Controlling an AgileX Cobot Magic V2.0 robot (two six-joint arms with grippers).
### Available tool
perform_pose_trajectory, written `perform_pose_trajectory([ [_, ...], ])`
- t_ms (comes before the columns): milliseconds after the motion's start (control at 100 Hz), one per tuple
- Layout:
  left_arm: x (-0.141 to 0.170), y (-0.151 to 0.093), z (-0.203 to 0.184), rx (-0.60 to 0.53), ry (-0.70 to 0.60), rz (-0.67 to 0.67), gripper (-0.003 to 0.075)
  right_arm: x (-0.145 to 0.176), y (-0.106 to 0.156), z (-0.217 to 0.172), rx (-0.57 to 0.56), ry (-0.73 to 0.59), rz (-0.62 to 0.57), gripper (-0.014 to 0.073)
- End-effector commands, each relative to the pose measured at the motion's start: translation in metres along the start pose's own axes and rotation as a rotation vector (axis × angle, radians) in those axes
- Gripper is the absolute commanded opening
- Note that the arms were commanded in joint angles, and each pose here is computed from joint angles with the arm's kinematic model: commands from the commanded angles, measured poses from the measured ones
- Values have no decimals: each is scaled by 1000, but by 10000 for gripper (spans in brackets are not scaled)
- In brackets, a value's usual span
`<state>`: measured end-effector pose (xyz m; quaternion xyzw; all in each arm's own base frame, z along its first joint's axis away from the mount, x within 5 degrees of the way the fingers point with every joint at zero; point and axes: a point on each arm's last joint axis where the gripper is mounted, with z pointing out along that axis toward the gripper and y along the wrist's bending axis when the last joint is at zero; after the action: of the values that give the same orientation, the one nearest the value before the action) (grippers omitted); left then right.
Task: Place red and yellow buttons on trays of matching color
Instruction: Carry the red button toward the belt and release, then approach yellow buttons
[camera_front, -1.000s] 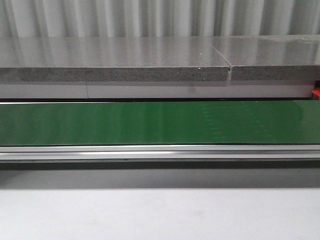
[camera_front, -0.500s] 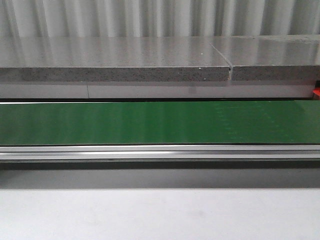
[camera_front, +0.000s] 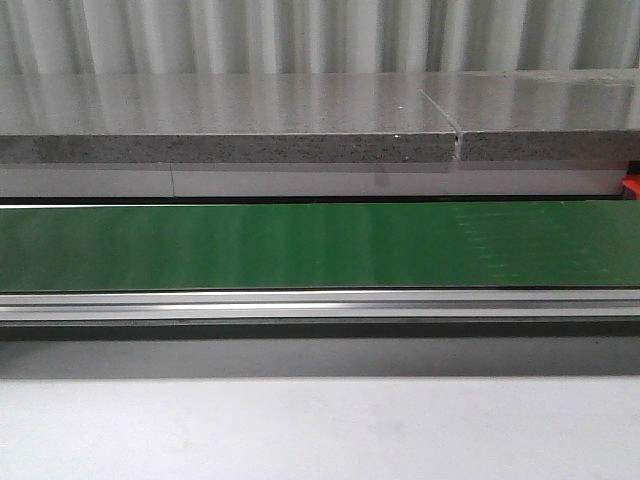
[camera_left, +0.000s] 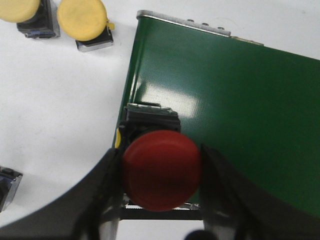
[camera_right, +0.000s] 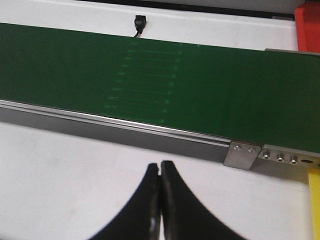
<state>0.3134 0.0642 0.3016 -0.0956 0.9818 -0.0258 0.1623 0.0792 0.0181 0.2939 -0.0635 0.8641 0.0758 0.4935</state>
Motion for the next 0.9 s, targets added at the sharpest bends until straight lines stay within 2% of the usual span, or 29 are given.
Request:
perform_pose_trajectory([
  [0, -5, -4, -13, 13, -63, 5, -20, -12, 1, -4, -5, -81, -8, -69],
  [160, -7, -3, 0, 14, -20, 1, -17, -12, 1, -4, -5, -81, -8, -69],
  [230, -7, -3, 4, 16, -6, 1, 20, -12, 1, -4, -5, -81, -8, -69],
  [300, -7, -4, 5, 33, 4, -8, 114, -12, 1, -4, -5, -81, -8, -69],
  [440, -7, -5, 5, 35, 4, -9, 406, -12, 1, -4, -5, -81, -8, -69],
  [540, -7, -5, 5, 35, 1, -9, 530, -12, 1, -4, -5, -81, -8, -69],
  [890, -16, -10, -4, 101, -83, -48, 541, -12, 1, -4, -5, -81, -8, -69],
])
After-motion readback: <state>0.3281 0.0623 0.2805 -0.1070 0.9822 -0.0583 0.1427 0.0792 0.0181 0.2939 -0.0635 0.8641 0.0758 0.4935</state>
